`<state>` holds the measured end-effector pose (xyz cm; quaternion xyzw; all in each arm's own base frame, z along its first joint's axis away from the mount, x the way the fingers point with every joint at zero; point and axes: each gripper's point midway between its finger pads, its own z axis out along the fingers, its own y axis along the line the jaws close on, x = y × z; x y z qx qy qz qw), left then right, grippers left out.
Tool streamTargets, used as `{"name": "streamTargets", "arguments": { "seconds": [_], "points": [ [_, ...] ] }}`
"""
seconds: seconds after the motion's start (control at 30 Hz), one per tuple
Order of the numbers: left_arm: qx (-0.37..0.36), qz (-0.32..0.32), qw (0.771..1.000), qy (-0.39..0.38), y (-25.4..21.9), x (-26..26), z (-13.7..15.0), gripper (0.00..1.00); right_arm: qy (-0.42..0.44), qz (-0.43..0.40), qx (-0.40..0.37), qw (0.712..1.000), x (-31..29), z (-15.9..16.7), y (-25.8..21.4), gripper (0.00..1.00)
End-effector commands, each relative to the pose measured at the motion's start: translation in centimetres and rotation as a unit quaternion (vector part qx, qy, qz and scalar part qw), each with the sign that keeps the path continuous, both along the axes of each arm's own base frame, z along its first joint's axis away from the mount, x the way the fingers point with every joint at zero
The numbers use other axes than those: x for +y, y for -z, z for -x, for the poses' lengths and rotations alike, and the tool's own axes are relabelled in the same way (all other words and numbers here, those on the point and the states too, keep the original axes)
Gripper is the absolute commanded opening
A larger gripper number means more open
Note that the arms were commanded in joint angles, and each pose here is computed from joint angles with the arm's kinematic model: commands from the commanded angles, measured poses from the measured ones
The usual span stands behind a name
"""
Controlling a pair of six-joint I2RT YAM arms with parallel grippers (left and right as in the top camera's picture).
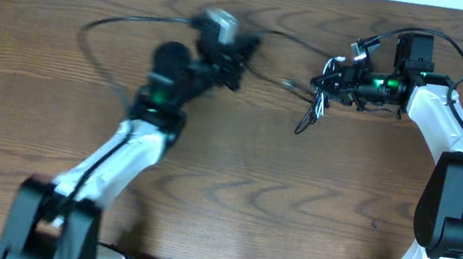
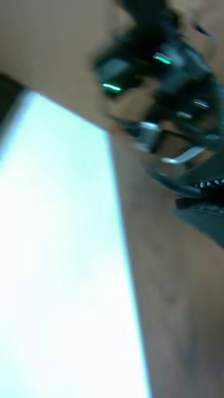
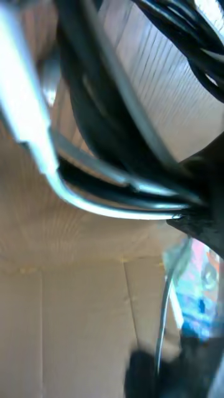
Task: Untangle cables
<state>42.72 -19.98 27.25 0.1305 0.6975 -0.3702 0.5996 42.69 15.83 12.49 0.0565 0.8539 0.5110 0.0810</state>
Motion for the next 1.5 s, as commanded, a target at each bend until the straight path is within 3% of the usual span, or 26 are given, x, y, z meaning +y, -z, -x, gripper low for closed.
{"name": "streamTargets", "arguments": {
  "seconds": [0.0,0.17,0.43,0.77,1.17,1.47],
  "points": [
    [-0.030,0.068,0.996,-0.046,-6.2,4.5,0.7,0.07,0.018,0.055,-0.007,0.998,-1.3,-0.4,1.1,0.01],
    [-0.057,0.071,0.991,-0.096,-9.7,9.3,2.0,0.07,0.019,0.067,-0.004,0.998,-1.6,-0.3,1.5,0.01],
    [-0.006,0.061,0.983,-0.174,-8.8,15.4,2.9,0.07,0.020,0.067,-0.004,0.998,-1.6,-0.3,1.5,0.01],
    [0.138,0.051,0.982,-0.119,-2.2,13.5,3.5,0.07,0.013,0.105,0.014,0.994,-1.1,0.6,2.8,0.01],
    [0.292,0.037,0.944,-0.147,4.6,13.9,5.7,0.07,0.023,0.260,-0.012,0.965,-2.5,2.6,1.5,0.01],
    [0.423,0.026,0.894,-0.148,9.4,13.7,9.5,0.08,0.014,0.396,-0.010,0.918,-3.6,5.5,1.5,0.01]
  ]
}}
